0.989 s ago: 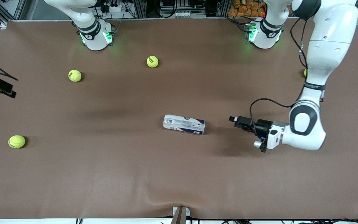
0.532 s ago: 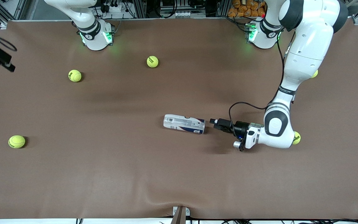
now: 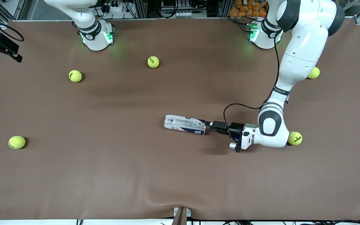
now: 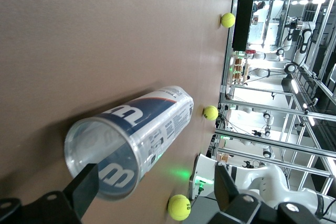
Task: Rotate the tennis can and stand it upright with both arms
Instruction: 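Reach the left gripper to the can's open end, then grasp the can end with the left gripper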
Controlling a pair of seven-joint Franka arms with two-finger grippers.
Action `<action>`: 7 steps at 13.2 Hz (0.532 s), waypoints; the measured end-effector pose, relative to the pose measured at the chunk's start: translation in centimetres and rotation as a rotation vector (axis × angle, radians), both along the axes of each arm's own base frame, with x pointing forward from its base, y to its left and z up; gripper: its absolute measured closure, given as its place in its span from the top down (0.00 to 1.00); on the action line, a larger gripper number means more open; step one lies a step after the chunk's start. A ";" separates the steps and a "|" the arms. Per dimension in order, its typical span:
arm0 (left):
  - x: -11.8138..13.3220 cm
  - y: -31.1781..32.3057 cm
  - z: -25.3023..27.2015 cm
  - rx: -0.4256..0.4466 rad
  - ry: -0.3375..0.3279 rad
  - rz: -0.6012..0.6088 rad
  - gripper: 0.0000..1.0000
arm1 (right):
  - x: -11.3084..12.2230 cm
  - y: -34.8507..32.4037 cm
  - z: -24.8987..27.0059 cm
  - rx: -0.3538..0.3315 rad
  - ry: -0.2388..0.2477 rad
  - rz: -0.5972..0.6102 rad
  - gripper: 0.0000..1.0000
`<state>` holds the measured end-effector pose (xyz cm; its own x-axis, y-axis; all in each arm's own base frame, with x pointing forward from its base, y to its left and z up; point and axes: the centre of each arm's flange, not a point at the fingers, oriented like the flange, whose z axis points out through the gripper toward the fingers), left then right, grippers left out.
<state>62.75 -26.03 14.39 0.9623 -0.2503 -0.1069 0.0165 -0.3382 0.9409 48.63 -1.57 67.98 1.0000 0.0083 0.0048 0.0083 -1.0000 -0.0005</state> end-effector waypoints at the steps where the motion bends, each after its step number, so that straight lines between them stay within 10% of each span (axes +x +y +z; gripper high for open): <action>1: -0.2 -0.5 -0.1 -0.004 0.003 0.003 0.89 | 0.0 0.0 0.0 0.000 0.003 0.000 1.00; 4: -0.5 -1.4 -0.7 -0.007 0.011 0.013 0.74 | -0.1 0.0 0.0 0.000 0.005 -0.001 1.00; 7: -0.7 -1.9 -1.2 -0.009 0.020 0.015 0.38 | -0.1 -0.1 0.0 0.000 0.005 -0.001 1.00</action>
